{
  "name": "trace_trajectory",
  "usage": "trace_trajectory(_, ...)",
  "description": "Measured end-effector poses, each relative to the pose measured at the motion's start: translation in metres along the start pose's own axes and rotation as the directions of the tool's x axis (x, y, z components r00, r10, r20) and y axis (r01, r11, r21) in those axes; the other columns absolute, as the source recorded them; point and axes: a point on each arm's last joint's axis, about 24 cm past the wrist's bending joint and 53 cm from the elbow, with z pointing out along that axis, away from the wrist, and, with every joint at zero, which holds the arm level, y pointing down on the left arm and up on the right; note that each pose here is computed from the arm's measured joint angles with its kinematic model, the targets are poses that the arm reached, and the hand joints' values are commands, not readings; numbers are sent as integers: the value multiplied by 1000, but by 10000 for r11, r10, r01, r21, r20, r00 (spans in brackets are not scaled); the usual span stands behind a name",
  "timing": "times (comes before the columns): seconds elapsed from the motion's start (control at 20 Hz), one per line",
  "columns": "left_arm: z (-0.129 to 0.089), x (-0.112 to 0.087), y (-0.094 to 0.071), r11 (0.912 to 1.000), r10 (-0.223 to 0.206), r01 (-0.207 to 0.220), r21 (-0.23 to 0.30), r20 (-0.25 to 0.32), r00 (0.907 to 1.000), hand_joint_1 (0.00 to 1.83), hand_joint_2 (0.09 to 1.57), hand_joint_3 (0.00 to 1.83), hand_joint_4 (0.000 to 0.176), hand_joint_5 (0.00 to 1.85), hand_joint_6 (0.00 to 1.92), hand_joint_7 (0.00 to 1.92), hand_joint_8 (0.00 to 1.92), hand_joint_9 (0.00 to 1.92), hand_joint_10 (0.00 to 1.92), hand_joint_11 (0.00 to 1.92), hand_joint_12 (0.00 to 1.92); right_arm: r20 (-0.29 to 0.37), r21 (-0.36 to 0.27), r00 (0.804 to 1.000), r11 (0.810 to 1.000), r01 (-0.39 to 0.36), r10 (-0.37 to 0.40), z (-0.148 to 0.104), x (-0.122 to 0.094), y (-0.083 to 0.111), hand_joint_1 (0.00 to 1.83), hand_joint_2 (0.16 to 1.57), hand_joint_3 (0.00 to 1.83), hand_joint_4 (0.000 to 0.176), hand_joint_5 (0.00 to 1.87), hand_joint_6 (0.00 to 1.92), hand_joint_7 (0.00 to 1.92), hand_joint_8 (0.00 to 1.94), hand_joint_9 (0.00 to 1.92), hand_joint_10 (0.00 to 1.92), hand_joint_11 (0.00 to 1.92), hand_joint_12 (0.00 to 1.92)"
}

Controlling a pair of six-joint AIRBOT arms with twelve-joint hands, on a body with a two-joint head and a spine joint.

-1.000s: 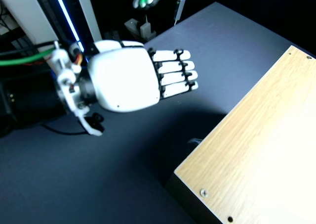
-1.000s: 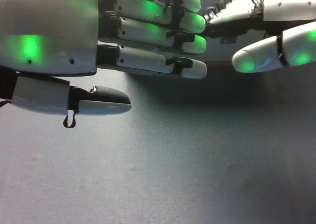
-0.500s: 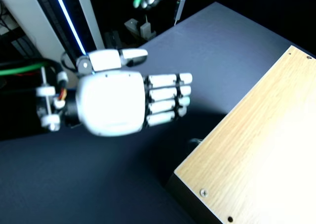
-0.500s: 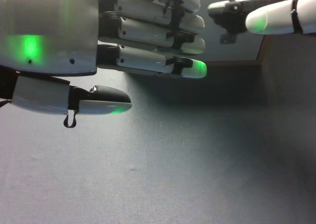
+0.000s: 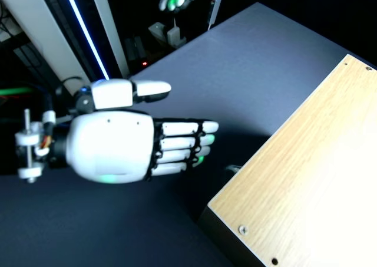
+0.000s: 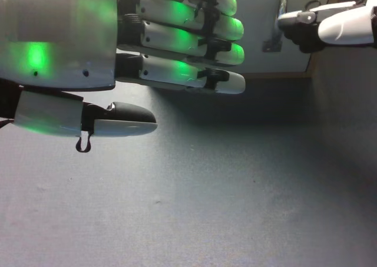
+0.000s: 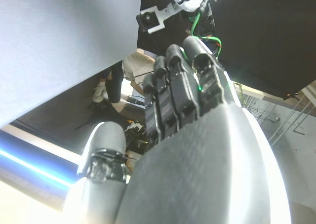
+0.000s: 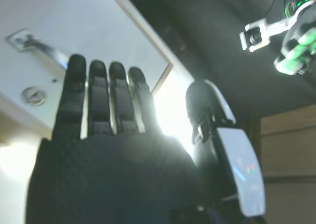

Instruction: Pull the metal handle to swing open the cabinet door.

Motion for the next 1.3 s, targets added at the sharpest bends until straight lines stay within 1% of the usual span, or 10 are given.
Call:
trace_trajectory(0.15, 0, 0, 0, 10000, 0, 0, -11, -1, 10000, 0, 1570, 129, 0, 352, 2, 350, 1, 304, 1, 0, 698, 540, 289, 9985, 9995, -104, 88, -2, -12, -7, 0, 1535, 1, 0, 117, 0, 114, 0, 100, 2, 0, 345)
trace_trajectory(0.25, 0, 0, 0, 10000, -2, 2, -4, 3, 10000, 0, 1571, 125, 0, 362, 3, 363, 4, 323, 5, 0, 748, 1084, 431, 9904, 9950, -903, 852, -5, -25, -12, 0, 1539, 1, 0, 123, 1, 123, 1, 112, 3, 0, 388)
trace_trajectory(0.3, 0, 0, 0, 10000, 6, -6, -7, -4, 10000, 0, 1571, 126, 0, 373, 7, 376, 8, 335, 9, 0, 754, 1227, 485, 9874, 9931, -1064, 998, -7, -29, -15, 0, 1539, 2, 0, 121, 0, 122, 0, 111, 2, 0, 387)
trace_trajectory(0.45, 0, 0, 0, 10000, 2, -2, -4, 3, 10000, 0, 1571, 119, 0, 380, 3, 384, 4, 339, 4, 0, 744, 1415, 606, 9847, 9920, -1108, 1013, -9, -33, -20, 0, 1529, 0, 0, 111, 0, 114, 0, 105, 0, 0, 385)
trace_trajectory(0.65, 0, 0, 0, 10000, 0, 0, -4, 0, 10000, 0, 1571, 119, 0, 378, 3, 382, 3, 340, 3, 0, 748, 1540, 687, 9781, 9860, -1522, 1403, -12, -36, -27, 0, 1531, 0, 0, 84, 0, 84, 1, 82, 1, 0, 330)
trace_trajectory(0.7, 0, 0, 0, 10000, 0, 0, -11, -1, 10000, 0, 1571, 151, 0, 380, 2, 383, 2, 341, 2, 0, 758, 1663, 630, 9648, 9742, -2167, 2038, -13, -40, -29, 0, 1523, 0, 0, 81, 0, 86, 2, 85, 2, 0, 328)
trace_trajectory(0.9, 0, 0, 0, 10000, -2, 2, -8, 2, 10000, 0, 1571, 151, 0, 393, 5, 400, 7, 357, 6, 7, 762, 1837, 574, 9522, 9643, -2584, 2442, -15, -43, -30, 0, 1515, 0, 0, 106, 3, 108, 1, 99, 1, 0, 391)
trace_trajectory(1.05, 0, 0, 0, 10000, 0, 0, -4, 0, 10000, 0, 1571, 138, 0, 384, 1, 395, 2, 356, 2, 15, 785, 2035, 319, 9123, 9289, -3690, 3554, -16, -48, -31, 0, 1512, 0, 0, 113, 1, 113, 0, 103, 0, 0, 402)
trace_trajectory(1.2, 0, 0, 0, 10000, -2, 2, -4, 3, 10000, 0, 1570, 125, 0, 380, 1, 396, 1, 353, 0, 2, 792, 2437, 165, 8911, 9171, -3984, 3828, -18, -59, -33, 0, 1511, 0, 0, 100, 0, 98, 0, 86, 0, 0, 368)
trace_trajectory(1.3, 0, 0, 0, 10000, -2, 2, -8, 2, 10000, 0, 1571, 115, 0, 379, 0, 397, 1, 354, 1, 0, 801, 2469, 159, 8886, 9153, -4026, 3866, -15, -60, -34, 0, 1515, 0, 0, 98, 0, 96, 0, 83, 0, 0, 364)
